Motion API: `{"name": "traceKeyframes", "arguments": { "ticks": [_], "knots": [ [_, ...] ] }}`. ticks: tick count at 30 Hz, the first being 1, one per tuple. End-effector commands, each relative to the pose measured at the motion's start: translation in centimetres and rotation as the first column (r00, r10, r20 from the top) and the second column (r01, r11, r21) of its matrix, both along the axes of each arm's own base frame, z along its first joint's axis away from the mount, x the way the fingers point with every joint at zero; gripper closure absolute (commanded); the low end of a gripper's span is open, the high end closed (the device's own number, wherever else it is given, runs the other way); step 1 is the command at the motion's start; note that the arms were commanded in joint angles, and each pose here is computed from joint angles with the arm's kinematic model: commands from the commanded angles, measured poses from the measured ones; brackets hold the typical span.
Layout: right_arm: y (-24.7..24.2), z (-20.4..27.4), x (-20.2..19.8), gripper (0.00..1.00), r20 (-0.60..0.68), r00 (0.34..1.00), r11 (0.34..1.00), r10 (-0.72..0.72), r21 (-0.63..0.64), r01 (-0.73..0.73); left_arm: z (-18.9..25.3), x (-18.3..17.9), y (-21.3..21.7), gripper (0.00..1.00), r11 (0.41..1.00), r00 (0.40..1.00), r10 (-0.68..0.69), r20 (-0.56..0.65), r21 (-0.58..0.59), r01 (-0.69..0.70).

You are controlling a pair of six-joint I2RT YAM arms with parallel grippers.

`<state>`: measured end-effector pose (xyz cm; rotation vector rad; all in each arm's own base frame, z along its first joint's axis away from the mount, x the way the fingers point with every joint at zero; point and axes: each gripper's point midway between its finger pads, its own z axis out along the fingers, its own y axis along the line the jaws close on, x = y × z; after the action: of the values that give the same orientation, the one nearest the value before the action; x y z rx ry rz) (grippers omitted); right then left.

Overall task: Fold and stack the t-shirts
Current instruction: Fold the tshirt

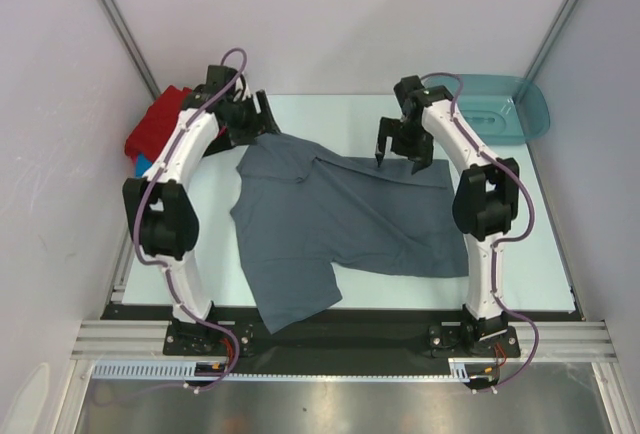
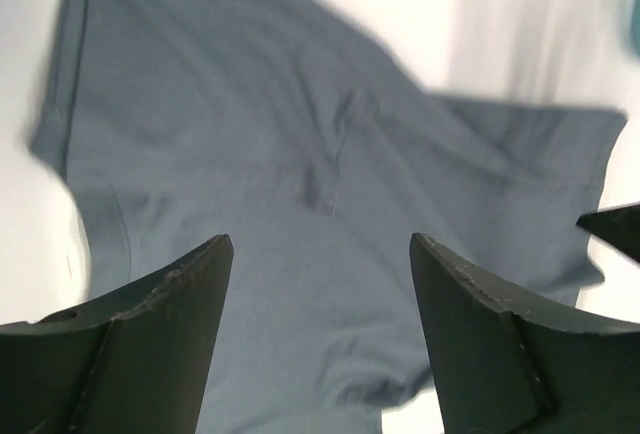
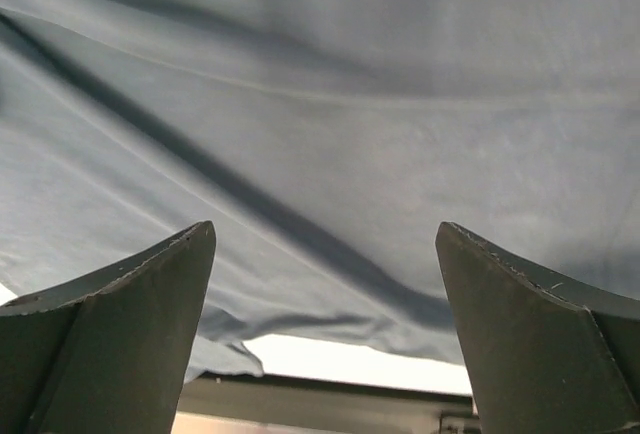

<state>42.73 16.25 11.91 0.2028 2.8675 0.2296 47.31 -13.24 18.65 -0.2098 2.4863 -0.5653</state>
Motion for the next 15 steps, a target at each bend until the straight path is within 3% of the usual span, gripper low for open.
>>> {"name": "traceKeyframes", "arguments": {
  "ticks": [1,10,15],
  "knots": [
    [-1.4,1.2,-1.6,0.0,-0.004,0.999,0.999,-0.048,-0.008,0.048,1.9,-3.1,0.1,0.21,1.0,1.0,0.012,0.02,-0.014,-0.012],
    [-5.0,-0.9,-7.2,0.0,-0.097,0.988,0.991,-0.122,-0.072,0.115,-2.7,-12.0,0.7,0.15,0.999,0.987,-0.043,-0.153,0.017,0.047],
    [-7.3,-0.4,-8.3,0.0,-0.068,0.975,0.97,-0.213,-0.137,0.202,-5.1,-17.4,1.6,0.12,0.996,0.965,-0.064,-0.256,0.043,0.077]
  ]
}}
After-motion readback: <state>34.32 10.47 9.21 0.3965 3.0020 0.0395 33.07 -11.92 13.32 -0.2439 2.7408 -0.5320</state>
